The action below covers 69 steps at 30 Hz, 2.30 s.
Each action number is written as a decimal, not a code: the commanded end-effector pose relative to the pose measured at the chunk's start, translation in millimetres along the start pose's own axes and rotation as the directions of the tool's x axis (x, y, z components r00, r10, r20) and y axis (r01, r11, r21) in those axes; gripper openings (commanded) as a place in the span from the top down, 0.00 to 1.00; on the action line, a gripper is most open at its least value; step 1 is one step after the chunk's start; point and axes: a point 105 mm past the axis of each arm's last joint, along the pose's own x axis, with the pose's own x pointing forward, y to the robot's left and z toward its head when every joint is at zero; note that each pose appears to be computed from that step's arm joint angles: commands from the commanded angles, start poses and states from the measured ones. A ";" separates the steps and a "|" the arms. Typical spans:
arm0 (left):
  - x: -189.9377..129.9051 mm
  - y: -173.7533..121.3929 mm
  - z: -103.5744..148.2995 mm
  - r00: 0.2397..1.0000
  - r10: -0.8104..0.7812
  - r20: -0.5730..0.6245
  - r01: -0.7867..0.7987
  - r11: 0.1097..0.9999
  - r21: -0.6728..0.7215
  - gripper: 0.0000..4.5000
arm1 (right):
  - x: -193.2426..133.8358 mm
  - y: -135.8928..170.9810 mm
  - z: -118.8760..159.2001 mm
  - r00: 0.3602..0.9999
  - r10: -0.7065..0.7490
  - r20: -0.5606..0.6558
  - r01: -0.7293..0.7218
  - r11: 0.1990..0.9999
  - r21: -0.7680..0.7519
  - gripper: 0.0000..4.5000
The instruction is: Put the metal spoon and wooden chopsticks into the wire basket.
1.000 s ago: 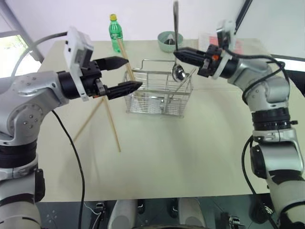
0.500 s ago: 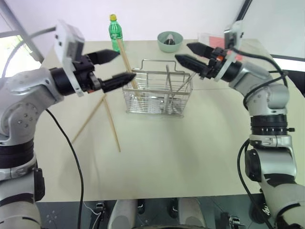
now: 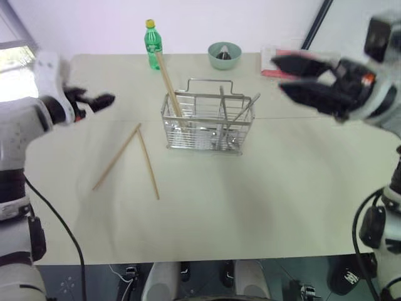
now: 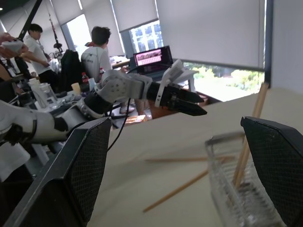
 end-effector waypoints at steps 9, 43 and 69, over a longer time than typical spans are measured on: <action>5.8 -3.4 -48.9 0.975 -0.086 -0.203 0.098 0.994 0.047 0.00 | -8.6 21.2 -4.2 0.999 -0.028 -0.017 0.027 0.998 -0.055 0.01; 74.3 34.1 -38.1 0.988 0.141 -0.059 -0.133 0.984 0.122 0.99 | -25.2 25.5 -4.0 0.986 -0.166 0.010 0.166 0.982 -0.087 0.00; -2.4 -122.8 205.7 0.457 -0.085 0.885 0.426 0.895 -0.134 0.99 | -24.2 15.0 -1.0 0.972 -0.224 0.067 0.228 0.972 -0.057 0.00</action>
